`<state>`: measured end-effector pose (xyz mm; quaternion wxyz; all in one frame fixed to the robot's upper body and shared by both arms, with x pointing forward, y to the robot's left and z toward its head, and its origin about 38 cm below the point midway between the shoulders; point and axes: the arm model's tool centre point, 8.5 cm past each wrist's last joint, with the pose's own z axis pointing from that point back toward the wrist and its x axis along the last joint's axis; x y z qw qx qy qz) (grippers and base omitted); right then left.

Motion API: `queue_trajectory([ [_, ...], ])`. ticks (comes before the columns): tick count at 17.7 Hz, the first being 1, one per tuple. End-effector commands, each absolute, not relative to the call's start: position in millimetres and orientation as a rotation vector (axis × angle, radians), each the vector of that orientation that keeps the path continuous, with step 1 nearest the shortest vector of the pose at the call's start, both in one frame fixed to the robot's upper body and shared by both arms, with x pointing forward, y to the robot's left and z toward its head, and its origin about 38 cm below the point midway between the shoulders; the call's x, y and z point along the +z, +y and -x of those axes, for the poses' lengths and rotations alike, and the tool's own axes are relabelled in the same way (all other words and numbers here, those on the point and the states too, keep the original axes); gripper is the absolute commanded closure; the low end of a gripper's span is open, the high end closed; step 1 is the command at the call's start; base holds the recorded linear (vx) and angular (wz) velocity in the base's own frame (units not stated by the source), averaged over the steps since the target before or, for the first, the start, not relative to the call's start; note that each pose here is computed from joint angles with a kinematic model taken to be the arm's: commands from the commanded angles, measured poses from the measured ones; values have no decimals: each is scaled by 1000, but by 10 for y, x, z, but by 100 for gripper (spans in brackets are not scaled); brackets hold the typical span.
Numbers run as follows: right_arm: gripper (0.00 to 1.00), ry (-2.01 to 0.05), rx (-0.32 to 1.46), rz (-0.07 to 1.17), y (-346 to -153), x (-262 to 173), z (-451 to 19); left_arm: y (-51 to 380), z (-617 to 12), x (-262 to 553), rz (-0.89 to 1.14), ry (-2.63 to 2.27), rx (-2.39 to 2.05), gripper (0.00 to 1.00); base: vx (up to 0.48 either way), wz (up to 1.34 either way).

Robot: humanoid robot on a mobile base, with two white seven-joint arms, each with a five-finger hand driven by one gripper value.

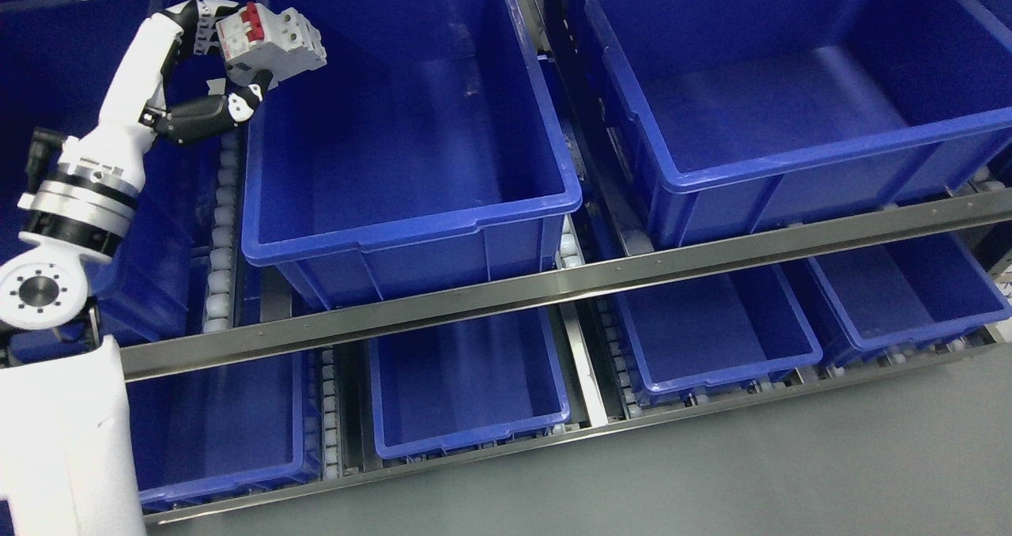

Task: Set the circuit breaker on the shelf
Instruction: 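Move the left hand over the upper blue bin and lower the breaker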

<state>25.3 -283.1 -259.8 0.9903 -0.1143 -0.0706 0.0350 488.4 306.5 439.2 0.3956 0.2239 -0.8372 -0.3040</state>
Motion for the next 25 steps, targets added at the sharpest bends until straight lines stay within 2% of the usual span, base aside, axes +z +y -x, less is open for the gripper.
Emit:
queue_trajectory([
  [1,0,-77,94,247,-2932,-2594,-189,3245,-5541,4503,-651,-1831,-880,83,148,130],
  [6,0,-77,94,247,-2932,-2594,-189,2752,-5932,4421,-534,-1756,-957,83,76,72],
  [13,0,-77,94,247,-2932,-2594,-189,2718,-6204,4026,-494,-1620,-940,83,4,-24],
  [19,0,-77,94,247,-2932,-2594,-189,2395,-6391,3934,-549,-1596,-876,82,-4,0],
  [25,0,-77,94,247,-2932,-2594,-189,1990,-6441,3655,-520,-1554,-888,81,15,-16],
])
